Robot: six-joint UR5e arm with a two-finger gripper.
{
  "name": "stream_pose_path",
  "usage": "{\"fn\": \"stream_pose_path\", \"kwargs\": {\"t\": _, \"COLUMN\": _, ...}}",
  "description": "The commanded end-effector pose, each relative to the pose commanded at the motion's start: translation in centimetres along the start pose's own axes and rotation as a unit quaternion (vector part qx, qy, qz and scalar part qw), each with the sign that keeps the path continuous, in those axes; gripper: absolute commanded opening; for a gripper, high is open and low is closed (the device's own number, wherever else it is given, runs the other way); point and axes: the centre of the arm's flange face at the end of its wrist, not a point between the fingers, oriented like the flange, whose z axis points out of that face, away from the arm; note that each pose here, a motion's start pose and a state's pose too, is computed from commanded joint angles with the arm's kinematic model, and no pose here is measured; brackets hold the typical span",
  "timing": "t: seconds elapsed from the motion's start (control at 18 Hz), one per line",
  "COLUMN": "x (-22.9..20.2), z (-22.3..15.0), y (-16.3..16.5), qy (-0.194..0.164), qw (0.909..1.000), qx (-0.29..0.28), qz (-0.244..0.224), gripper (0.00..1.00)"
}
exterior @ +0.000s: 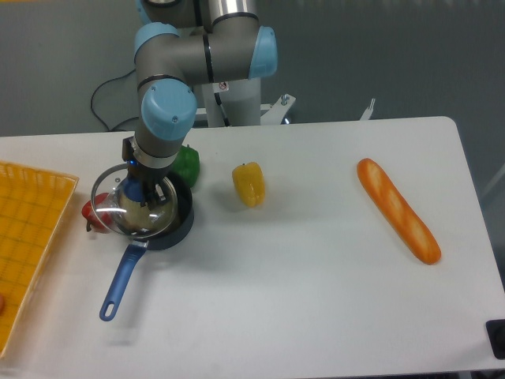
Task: Close the pot lid
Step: 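Adjust and settle the glass lid onto the saucepan rim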
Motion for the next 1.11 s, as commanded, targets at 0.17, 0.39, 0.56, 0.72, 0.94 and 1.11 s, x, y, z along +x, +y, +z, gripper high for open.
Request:
{"fn": "stream_pose_path", "kwargs": {"t": 0.17, "x": -0.23, "z": 0.01, "y": 0.30, "qy": 0.000, "qw": 1.0000, "qx": -0.001, "qz": 0.001, "gripper": 0.44}}
{"fn": "stream_pose_path", "kwargs": {"t": 0.39, "x": -0.12, "z": 0.35, "y": 0.50, "qy": 0.003, "qw": 1.0000, "qx": -0.003, "qz": 0.001, "gripper": 0.45}}
{"fn": "stream_pose_path", "kwargs": {"t": 0.56, "x": -0.13, "z": 0.35, "y": 0.51, "qy": 0.003, "qw": 1.0000, "qx": -0.003, "qz": 0.001, "gripper": 0.45}}
{"fn": "stream_pose_path", "kwargs": {"t": 0.72, "x": -0.06, "z": 0.45, "y": 0.49, "qy": 0.004, "qw": 1.0000, "qx": -0.004, "qz": 0.001, "gripper": 0.45}}
{"fn": "stream_pose_path", "kwargs": {"t": 0.94, "x": -0.02, "z": 0.62, "y": 0.48, "qy": 0.005, "qw": 1.0000, "qx": -0.004, "qz": 0.001, "gripper": 0.46}}
{"fn": "stream_pose_path", "kwargs": {"t": 1.11, "x": -0.11, "z": 0.66, "y": 0.55, "qy": 0.006, "qw": 1.0000, "qx": -0.005, "qz": 0.000, "gripper": 0.49}}
